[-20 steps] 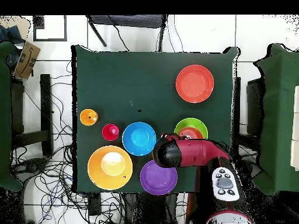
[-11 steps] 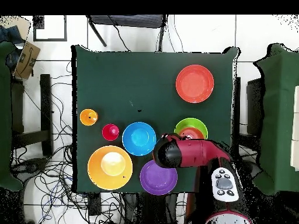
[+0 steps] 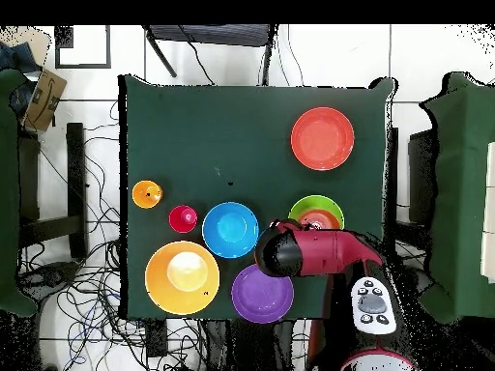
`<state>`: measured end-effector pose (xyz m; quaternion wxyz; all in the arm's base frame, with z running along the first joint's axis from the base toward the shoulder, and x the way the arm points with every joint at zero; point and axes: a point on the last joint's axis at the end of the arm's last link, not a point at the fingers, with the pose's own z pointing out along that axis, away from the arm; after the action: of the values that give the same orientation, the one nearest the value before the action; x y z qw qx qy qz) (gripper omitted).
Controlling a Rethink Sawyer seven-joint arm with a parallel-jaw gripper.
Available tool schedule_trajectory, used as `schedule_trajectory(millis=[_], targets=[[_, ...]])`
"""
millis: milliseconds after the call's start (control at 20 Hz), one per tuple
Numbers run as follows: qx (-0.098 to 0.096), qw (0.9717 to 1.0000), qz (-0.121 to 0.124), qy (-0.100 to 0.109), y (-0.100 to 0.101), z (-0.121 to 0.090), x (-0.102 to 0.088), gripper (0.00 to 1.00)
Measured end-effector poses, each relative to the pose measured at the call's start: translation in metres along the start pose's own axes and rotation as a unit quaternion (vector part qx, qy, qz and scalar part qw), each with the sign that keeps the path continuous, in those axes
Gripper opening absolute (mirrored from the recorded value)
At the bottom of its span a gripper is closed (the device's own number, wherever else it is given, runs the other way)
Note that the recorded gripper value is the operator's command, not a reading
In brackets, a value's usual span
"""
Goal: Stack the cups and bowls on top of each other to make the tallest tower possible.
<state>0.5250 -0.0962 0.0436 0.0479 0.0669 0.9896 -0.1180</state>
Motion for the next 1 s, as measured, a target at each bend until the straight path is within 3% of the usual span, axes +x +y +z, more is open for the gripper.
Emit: schedule_trajectory(millis=[300,350,1000], targets=[[0.004,1.0,-0.008,0.0,-0.003,0.001,0.002,0.0],[0.005,0.9999,-0.011,-0.001,-0.004,0.001,0.003,1.0],[0.003,0.9999,-0.004,0.012,-0.011,0.004,0.005,1.0]])
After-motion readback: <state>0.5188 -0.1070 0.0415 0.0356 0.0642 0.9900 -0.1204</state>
